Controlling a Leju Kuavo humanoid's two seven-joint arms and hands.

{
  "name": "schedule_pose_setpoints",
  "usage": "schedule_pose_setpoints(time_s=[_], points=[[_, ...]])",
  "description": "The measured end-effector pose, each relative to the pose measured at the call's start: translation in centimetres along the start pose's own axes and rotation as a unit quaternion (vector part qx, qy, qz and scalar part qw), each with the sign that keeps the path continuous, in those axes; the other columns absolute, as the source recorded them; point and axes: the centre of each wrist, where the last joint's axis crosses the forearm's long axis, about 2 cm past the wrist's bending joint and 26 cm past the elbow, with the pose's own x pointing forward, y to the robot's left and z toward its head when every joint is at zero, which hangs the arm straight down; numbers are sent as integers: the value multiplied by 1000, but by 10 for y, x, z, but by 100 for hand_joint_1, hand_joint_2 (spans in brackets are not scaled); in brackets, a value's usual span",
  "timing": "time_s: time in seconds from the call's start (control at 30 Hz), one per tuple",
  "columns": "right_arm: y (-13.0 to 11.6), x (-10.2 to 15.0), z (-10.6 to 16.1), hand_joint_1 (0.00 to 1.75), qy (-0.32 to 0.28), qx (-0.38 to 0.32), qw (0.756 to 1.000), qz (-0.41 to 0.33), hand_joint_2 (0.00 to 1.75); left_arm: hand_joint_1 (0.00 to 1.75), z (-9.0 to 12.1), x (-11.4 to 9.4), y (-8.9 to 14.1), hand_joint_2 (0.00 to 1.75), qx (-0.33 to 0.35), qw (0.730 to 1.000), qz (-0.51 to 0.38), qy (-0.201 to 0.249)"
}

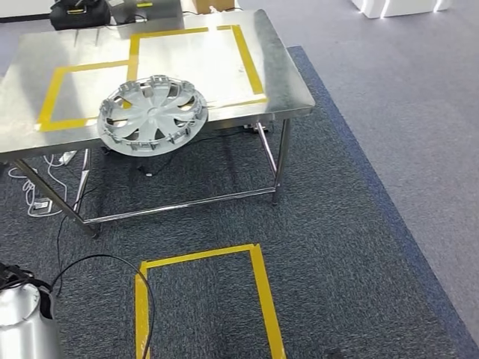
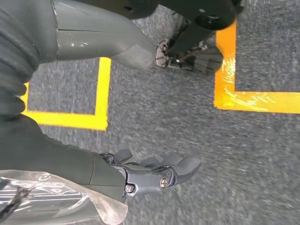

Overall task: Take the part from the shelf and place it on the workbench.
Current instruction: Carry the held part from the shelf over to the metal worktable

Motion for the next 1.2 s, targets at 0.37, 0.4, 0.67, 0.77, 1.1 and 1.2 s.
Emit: schedule_pose_setpoints(time_s=[0.37,0.4,0.67,0.77,1.1,1.2], points=[[1,0,0,0,2,3,1000,0,175,175,1,0,0,175,0,1000,0,1],[1,0,0,0,3,3,1000,0,175,175,2,0,0,175,0,1000,0,2],[1,-1,1,0,1,6,1000,-3,175,175,2,-1,1,175,1,1000,1,3],[1,-1,1,0,2,8,1000,-6,175,175,2,0,1,175,3,1000,3,4],[1,2,-1,0,-1,12,1000,-12,175,175,3,-1,2,175,-15,1000,11,11],[1,2,-1,0,-1,13,1000,-12,175,175,4,0,2,175,-27,999,19,11]])
